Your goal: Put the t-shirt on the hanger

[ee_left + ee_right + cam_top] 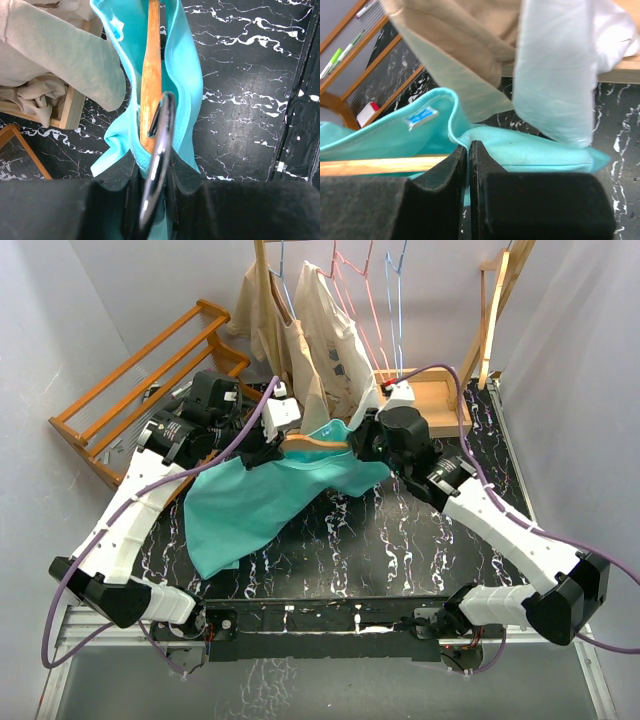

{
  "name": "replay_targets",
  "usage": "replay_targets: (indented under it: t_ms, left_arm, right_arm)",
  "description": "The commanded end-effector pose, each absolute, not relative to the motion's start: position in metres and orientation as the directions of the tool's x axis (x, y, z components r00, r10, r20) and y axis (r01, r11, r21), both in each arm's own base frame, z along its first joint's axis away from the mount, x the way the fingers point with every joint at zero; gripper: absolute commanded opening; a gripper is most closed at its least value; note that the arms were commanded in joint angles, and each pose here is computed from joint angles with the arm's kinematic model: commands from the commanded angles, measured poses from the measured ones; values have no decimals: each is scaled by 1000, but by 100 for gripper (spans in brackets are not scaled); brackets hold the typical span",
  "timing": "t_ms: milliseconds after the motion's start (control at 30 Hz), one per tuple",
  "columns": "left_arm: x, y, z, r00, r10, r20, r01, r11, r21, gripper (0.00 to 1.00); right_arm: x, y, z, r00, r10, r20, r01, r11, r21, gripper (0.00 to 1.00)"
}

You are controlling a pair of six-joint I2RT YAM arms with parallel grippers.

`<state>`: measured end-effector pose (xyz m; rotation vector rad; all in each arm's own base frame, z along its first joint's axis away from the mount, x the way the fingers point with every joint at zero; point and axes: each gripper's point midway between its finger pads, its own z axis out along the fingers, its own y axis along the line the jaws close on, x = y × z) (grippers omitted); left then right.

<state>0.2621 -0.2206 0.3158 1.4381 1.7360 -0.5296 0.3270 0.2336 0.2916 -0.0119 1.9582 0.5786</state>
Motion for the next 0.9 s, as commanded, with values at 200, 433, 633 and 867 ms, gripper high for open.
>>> replay_targets:
  t_ms: [200,433,633,867]
  left_arm:
    - [260,-241,339,-3,512,-859,964,229,133,0]
    - [261,-242,337,-5,503,-864,961,242,136,0]
    - [268,-242,337,-4,501,-865,952,266,149,0]
    - [276,-241,341,-10,496,-869,939,304,162,0]
  right_arm:
    - [314,286,324,-406,199,-892,-394,842,367,8]
    - [303,286,349,-354,216,-910,-442,818,367,8]
    - [288,270,361,-328,210,-921,-461,816,350,8]
    - [276,245,359,-323,209,-923,-423,840,339,8]
